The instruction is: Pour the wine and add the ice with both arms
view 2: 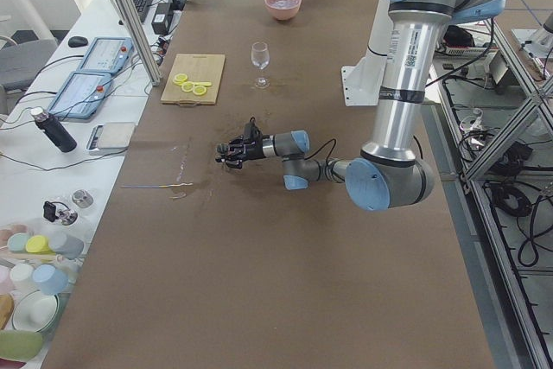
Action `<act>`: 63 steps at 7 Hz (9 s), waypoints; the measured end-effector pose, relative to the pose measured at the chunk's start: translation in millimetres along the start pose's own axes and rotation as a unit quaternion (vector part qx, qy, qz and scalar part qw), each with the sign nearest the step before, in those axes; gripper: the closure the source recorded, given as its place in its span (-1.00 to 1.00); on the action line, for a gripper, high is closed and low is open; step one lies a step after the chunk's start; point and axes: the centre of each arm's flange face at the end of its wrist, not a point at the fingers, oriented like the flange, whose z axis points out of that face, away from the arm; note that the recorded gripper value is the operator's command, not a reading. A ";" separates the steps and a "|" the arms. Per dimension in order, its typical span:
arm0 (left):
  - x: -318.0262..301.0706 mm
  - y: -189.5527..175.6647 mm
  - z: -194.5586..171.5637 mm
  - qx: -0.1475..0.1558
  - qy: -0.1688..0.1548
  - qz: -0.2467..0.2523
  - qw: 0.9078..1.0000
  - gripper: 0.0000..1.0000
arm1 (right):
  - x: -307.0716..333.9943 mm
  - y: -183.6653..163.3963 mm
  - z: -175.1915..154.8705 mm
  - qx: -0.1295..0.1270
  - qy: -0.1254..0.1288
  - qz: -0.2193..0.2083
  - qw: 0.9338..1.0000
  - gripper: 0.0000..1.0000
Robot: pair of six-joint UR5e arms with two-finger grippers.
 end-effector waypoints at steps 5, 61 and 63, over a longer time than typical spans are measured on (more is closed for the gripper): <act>-7.6 -3.2 -9.1 -0.024 0.022 0.031 0.999 -0.98 | 0.2 0.0 0.2 0.000 0.000 0.000 1.000 -1.00; -171.5 -316.0 40.0 -0.434 -0.002 -0.009 0.901 -0.96 | -348.8 -0.6 -22.9 0.063 -0.061 -0.057 0.995 1.00; -229.4 -318.2 45.8 -0.467 0.007 0.041 0.883 -0.96 | -391.9 -6.5 -33.2 0.069 -0.080 -0.035 0.994 1.00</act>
